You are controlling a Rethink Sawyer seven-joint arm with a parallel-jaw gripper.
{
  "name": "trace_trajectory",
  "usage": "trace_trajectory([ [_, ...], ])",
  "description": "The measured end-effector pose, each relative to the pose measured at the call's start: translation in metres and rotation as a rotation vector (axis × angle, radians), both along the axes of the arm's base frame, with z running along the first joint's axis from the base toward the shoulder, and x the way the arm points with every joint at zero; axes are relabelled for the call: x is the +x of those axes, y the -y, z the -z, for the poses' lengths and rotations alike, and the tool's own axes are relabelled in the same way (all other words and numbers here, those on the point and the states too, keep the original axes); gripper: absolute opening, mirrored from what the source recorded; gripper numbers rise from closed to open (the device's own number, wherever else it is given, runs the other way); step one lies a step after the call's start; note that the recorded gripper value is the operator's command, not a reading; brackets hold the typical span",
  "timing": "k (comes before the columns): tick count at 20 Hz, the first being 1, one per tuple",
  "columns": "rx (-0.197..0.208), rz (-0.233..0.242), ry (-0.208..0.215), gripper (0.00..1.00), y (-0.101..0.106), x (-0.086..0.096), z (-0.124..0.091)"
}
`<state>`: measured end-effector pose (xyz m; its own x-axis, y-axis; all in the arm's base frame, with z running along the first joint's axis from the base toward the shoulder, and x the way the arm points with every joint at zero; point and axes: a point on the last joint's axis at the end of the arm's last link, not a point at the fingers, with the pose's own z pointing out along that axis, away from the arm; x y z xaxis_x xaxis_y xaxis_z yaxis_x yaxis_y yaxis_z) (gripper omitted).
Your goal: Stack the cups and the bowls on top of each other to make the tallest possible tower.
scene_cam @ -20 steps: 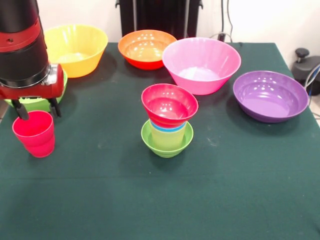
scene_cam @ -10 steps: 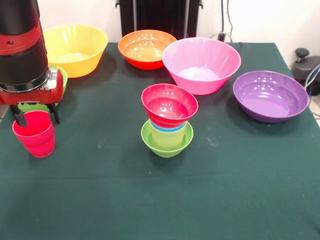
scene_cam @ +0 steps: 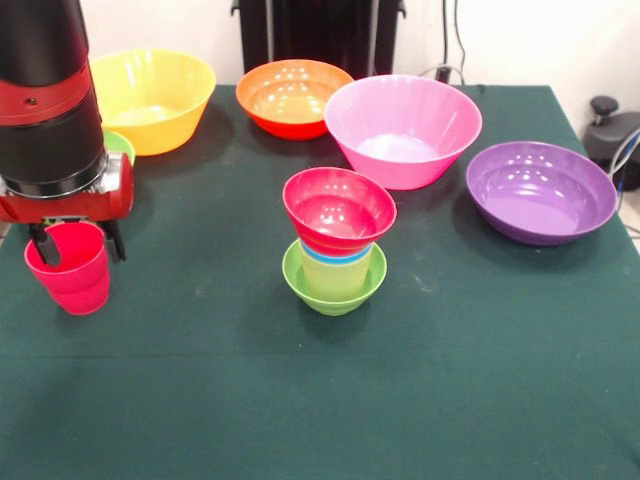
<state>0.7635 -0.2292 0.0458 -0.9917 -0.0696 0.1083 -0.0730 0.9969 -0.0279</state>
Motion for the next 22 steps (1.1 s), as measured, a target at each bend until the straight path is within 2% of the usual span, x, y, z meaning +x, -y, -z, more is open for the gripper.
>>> trace_trajectory([
  [14, 0.011, 0.005, -0.004, 1.0, -0.009, 0.0017, -0.0022],
  [22, -0.005, 0.01, -0.019, 1.0, -0.0041, -0.0041, -0.0012],
])
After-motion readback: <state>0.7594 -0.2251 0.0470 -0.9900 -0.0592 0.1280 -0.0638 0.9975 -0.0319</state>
